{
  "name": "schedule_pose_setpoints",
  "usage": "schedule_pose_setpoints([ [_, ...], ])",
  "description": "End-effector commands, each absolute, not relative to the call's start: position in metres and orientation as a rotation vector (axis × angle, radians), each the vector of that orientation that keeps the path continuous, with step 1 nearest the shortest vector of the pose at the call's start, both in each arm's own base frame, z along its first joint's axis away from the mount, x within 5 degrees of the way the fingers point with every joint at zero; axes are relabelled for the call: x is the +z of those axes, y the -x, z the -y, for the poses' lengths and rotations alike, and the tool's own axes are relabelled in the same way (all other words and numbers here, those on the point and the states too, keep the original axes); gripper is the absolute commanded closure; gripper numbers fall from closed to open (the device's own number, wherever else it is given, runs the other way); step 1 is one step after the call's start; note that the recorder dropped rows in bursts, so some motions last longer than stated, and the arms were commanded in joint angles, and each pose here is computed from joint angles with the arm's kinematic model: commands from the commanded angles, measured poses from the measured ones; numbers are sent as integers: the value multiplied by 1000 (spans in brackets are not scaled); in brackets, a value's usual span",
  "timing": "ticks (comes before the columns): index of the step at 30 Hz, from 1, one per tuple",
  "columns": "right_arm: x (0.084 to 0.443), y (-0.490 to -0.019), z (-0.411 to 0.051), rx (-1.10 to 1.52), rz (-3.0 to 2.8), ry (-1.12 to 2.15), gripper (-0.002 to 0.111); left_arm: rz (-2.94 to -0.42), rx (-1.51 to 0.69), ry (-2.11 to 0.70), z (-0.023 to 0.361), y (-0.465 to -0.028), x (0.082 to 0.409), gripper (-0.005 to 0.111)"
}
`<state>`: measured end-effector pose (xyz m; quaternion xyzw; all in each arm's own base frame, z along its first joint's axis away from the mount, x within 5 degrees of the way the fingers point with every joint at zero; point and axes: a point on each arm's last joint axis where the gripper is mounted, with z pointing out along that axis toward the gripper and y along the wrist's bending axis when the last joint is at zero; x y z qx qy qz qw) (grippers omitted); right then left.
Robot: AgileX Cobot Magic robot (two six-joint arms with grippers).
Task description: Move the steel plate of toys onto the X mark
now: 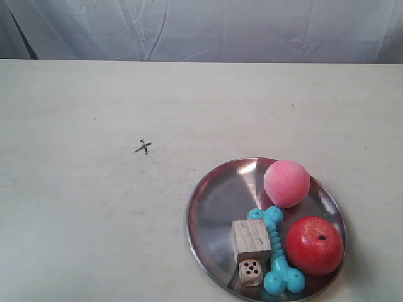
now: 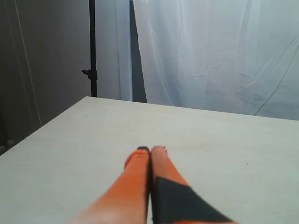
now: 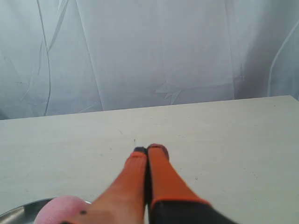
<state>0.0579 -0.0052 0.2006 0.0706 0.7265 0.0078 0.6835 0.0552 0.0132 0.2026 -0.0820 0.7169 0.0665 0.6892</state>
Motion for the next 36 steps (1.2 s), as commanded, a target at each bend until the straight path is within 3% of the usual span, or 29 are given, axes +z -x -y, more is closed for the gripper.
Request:
schedule_pose_setpoints([
  [1,201,-57,5,12,-1618,-161,109,-1604,148,182,-13,-55,202,107],
  [9,203,-58,5,26,-1596,-170,109,-1604,148,182,-13,-55,202,107],
  [14,209,-58,4,510,-1438,-598,109,-1604,148,182,-13,-55,202,107],
  [21,211,-58,4,558,-1405,-639,109,-1577,149,166,-12,-55,204,107],
  [36,213,-57,5,732,-1308,-799,109,-706,-49,-65,13,-25,274,107],
])
